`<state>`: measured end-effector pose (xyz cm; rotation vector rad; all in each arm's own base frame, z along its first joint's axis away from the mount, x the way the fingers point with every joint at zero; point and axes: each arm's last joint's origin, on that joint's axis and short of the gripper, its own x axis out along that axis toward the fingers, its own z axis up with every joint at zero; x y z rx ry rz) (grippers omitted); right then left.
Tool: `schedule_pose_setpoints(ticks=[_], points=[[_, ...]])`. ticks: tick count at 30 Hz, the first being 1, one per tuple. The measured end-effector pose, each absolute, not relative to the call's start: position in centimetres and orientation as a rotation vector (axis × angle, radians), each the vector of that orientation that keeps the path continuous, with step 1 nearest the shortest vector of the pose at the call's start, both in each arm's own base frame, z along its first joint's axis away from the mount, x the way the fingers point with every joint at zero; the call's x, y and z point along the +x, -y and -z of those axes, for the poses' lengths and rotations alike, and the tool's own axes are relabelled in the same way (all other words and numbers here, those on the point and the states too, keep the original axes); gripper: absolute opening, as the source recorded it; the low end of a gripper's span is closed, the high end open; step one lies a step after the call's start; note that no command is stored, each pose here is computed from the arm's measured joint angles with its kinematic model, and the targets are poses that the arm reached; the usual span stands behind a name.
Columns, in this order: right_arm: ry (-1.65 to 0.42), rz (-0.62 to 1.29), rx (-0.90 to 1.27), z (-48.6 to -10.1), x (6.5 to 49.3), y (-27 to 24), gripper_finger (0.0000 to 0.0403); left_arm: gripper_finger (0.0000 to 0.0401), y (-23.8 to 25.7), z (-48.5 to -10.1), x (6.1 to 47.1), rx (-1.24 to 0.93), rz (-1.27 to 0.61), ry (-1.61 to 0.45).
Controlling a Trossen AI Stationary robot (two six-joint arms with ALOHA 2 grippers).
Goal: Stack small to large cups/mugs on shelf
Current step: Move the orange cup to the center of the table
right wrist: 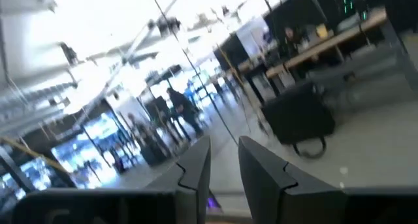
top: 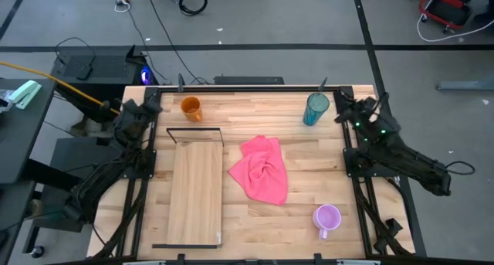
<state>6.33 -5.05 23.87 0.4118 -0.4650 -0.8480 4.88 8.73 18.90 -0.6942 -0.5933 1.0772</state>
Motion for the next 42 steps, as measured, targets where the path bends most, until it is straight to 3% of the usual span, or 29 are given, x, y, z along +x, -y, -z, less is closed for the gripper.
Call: schedule_pose_setpoints(ticks=[4, 8, 17, 30, 42], points=[[0.526, 0.839, 0.343, -26.7, 5.3, 4.4, 0.0087, 0.0062, -8.0, -21.6, 4.8, -0.476, -0.889, 0.744], [0.578, 0.828, 0.302, -28.9, 4.3, 3.9, 0.0087, 0.0052, -7.2, -23.5, 4.3, -0.285, -0.816, 0.88], [0.559, 0.802, 0.293, -32.1, 4.1, 3.6, 0.0087, 0.0049, -6.4, -24.6, 3.8, -0.246, -0.72, 1.014], [0.282, 0.857, 0.343, -34.6, 7.4, 5.6, 0.0087, 0.0034, -6.8, -25.7, 4.8, -0.198, -0.584, 0.818], [0.133, 0.857, 0.556, -38.0, 8.3, 5.9, 0.0087, 0.0036, -8.4, -29.7, 6.0, -0.188, -0.759, 0.376]])
